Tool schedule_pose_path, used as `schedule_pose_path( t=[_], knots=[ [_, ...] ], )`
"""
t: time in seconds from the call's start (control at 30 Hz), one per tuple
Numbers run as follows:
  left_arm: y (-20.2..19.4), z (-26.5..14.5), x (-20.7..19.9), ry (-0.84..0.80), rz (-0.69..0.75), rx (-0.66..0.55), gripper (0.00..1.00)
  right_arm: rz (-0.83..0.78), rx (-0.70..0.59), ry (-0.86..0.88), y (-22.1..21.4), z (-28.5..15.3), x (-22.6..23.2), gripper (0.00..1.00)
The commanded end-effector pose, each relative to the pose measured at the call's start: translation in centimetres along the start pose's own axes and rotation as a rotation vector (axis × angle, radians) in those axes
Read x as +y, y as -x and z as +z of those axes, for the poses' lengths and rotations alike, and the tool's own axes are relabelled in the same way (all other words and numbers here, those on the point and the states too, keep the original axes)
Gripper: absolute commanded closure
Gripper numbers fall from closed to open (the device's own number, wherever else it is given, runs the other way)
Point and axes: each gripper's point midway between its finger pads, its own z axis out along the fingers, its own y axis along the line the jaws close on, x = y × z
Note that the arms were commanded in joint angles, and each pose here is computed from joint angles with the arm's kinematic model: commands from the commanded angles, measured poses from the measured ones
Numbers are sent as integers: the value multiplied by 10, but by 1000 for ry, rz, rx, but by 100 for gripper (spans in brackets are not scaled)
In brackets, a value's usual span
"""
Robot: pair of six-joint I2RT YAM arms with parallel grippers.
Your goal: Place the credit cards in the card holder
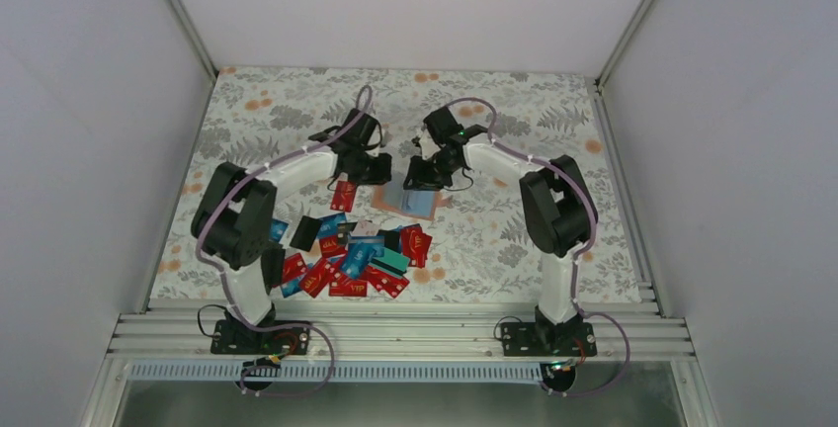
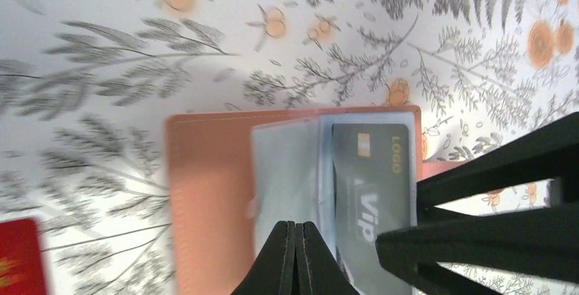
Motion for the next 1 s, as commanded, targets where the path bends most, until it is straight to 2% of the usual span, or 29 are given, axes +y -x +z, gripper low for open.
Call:
schedule_pose_path(
  t=[0.0, 0.3, 0.57, 0.8, 0.97],
  knots=[
    [5, -25, 19, 58, -30, -65, 97, -14, 20, 21, 4, 8, 14, 72],
    [-8, -37, 38, 77, -43, -83, 97, -27, 37, 33, 13, 22, 26, 72],
    [-10, -45, 23, 13, -17, -102, 97, -32, 4, 1, 7, 11, 20, 64],
    [-6, -58, 13, 12, -1, -136, 97, -79, -43, 124, 18, -1, 49, 60],
    [-8, -70, 8, 14, 14, -159, 97, -61, -64, 22, 24, -5, 30, 60]
  ],
)
